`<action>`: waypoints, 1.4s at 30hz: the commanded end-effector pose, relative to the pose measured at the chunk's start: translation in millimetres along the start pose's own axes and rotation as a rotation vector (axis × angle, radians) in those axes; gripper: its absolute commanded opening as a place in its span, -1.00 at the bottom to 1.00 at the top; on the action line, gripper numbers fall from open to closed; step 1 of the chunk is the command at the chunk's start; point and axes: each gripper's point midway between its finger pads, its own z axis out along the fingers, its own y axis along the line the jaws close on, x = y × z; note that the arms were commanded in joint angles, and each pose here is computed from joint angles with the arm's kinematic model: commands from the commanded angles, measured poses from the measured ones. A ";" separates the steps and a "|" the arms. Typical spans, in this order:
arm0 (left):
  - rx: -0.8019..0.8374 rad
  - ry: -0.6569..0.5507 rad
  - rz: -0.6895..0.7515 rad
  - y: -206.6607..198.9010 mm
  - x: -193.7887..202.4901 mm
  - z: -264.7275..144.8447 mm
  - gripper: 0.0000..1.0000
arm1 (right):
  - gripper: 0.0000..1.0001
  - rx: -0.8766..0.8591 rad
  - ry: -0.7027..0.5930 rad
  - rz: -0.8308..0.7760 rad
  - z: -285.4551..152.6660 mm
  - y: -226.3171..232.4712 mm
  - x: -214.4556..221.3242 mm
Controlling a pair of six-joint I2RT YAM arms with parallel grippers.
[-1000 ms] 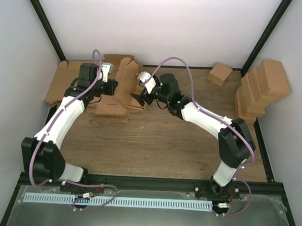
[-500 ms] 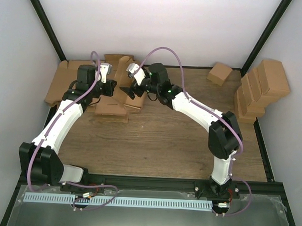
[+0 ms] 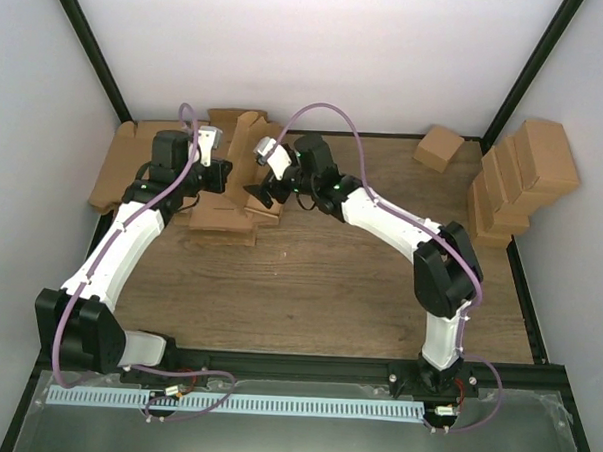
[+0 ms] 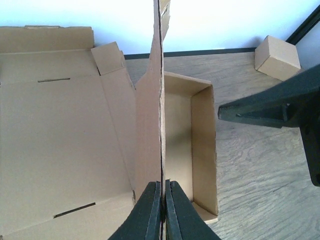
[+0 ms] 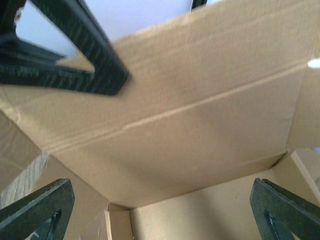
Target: Fold the paper box
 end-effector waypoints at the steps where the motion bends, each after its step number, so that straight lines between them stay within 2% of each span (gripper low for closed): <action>1: 0.021 -0.021 0.016 -3.6 -5.1 -1.3 -0.92 | 0.99 0.060 -0.063 -0.032 -21.0 -2.9 -22.1; 7: 0.031 0.004 0.005 -4.7 1.2 -0.4 -0.92 | 1.00 0.109 -0.057 -0.016 -30.0 -6.7 -15.5; 12: 0.053 0.033 -0.009 -7.9 9.1 -0.3 -0.92 | 1.00 0.126 -0.116 0.025 -55.1 1.6 -15.4; 16: 0.064 0.054 -0.027 -9.3 17.3 0.4 -0.92 | 1.00 0.097 -0.141 0.052 -75.8 22.5 -7.9; 22: 0.084 0.053 -0.046 -13.9 20.4 -5.2 -0.93 | 1.00 0.048 -0.184 -0.008 -90.2 71.1 20.7; 26: 0.090 0.065 -0.054 -15.8 23.5 -8.6 -0.92 | 1.00 0.032 -0.180 -0.025 -83.9 87.4 37.0; 36: 0.091 0.110 -0.060 -15.6 34.4 -9.2 -0.93 | 1.00 0.056 -0.135 -0.042 -78.8 88.7 55.7; 42: 0.104 0.137 -0.070 -18.1 38.8 -9.5 -0.92 | 0.99 0.051 -0.161 -0.050 -80.0 88.3 45.0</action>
